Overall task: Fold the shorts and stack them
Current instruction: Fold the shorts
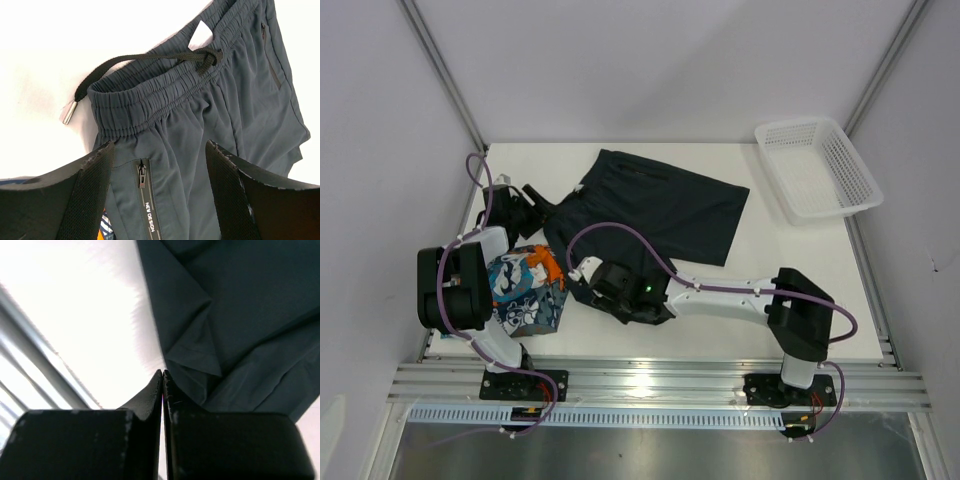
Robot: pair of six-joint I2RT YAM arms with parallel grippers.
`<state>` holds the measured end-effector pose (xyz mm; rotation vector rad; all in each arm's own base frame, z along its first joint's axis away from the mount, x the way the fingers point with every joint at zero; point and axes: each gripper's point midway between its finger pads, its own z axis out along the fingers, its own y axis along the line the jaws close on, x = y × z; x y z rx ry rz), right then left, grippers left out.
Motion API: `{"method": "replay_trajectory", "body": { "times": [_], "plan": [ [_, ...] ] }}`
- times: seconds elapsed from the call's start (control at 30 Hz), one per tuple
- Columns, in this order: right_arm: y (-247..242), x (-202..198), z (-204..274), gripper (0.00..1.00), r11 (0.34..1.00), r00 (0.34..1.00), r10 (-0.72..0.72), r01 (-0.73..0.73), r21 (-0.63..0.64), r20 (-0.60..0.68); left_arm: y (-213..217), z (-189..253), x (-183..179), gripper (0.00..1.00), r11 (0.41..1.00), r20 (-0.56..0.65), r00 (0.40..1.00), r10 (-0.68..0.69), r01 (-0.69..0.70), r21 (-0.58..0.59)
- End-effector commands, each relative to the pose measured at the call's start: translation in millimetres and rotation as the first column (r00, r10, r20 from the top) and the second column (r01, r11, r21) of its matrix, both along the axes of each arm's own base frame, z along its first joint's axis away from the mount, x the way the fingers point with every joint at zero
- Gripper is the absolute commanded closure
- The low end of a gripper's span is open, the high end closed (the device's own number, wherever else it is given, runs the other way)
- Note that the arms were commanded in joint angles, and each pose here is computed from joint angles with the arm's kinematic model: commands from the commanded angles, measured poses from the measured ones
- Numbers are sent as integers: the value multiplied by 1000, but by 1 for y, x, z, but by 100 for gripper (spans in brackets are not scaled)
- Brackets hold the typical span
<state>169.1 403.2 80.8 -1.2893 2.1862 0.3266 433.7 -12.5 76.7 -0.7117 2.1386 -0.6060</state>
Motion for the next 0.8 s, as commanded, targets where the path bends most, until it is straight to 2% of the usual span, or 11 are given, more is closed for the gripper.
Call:
{"method": "replay_trajectory", "body": {
  "times": [0.0, 0.07, 0.13, 0.53, 0.77],
  "plan": [
    [5, -18, 19, 96, 997, 999, 32, -29, 75, -42, 4, 24, 2, 25, 1000, 69, 998, -12, 11, 22],
    [2, -10, 17, 70, 998, 1000, -3, 6, 69, -31, 4, 26, 2, 25, 1000, 75, 997, -11, 10, 22],
    [0, -3, 7, 60, 998, 999, -28, 30, 46, -37, 3, 24, 1, 25, 1000, 72, 997, -14, 12, 20],
    [-1, 24, -26, 61, 988, 991, -136, 135, -72, -6, 4, 25, 0, 25, 999, 72, 997, -12, 10, 30],
    [-1, 32, -31, 53, 985, 988, -156, 155, -74, -5, 5, 24, 1, 25, 999, 71, 997, -10, 7, 32]
  ]
}}
